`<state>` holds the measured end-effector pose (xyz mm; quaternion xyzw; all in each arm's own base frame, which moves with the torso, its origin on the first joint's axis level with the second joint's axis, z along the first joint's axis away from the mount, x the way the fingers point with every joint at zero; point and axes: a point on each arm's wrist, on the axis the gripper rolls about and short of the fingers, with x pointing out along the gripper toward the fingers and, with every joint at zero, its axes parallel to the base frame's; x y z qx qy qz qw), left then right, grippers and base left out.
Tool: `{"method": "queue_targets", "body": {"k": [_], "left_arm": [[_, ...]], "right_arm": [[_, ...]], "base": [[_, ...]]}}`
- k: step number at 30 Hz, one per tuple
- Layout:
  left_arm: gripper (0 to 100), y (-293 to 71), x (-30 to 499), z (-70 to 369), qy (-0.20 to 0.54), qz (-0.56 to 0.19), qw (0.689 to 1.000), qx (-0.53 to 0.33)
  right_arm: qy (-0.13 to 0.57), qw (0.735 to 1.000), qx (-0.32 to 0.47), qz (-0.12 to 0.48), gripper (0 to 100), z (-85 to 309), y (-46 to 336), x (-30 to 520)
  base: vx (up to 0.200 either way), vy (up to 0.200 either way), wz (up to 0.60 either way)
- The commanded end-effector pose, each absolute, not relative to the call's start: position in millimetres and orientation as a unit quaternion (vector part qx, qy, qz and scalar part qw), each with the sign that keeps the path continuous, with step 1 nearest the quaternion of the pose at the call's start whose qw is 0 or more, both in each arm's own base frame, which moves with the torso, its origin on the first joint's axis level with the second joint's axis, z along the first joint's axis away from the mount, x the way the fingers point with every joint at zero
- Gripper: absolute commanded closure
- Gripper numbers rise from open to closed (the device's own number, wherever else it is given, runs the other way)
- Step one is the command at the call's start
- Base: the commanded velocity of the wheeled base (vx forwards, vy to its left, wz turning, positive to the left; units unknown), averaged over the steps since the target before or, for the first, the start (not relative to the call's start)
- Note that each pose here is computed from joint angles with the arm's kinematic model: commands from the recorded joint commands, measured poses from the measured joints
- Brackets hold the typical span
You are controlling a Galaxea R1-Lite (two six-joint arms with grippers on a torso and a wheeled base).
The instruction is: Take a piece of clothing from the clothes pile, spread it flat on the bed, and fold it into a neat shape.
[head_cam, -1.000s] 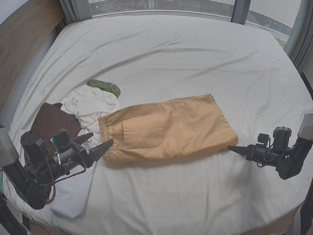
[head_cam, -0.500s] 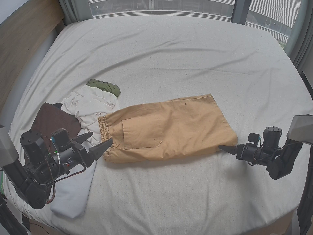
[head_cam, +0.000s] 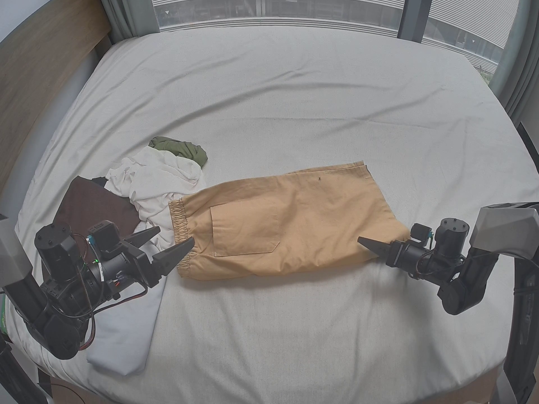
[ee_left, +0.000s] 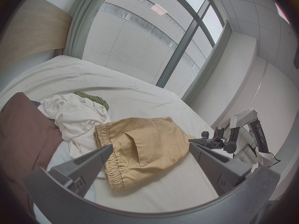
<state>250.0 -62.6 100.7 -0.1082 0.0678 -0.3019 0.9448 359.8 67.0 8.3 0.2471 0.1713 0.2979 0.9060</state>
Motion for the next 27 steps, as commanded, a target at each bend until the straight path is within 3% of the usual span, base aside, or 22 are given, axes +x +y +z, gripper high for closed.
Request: {"method": "queue_targets", "body": {"k": [1, 20, 21, 27], "left_arm": [[0, -62.6, 250.1, 100.5, 0.068, -0.302, 0.945, -0.108], [0, -62.5, 249.7, 99.6, 0.071, -0.302, 0.944, -0.109], [0, -62.9, 249.6, 99.6, 0.071, -0.302, 0.944, -0.109], [0, -62.5, 249.7, 99.6, 0.071, -0.302, 0.944, -0.109]], "right_arm": [[0.177, 0.902, 0.253, 0.302, 0, 0.4, 72.4, 361.2], [0.172, 0.904, 0.254, 0.298, 0, -5.6, 81.6, 365.0], [0.172, 0.904, 0.254, 0.298, 100, -5.9, 81.5, 364.7], [0.176, 0.903, 0.255, 0.297, 100, -7.0, 81.8, 363.0]], "base": [[0.0, 0.0, 0.0], [0.0, 0.0, 0.0], [0.0, 0.0, 0.0], [0.0, 0.0, 0.0]]}}
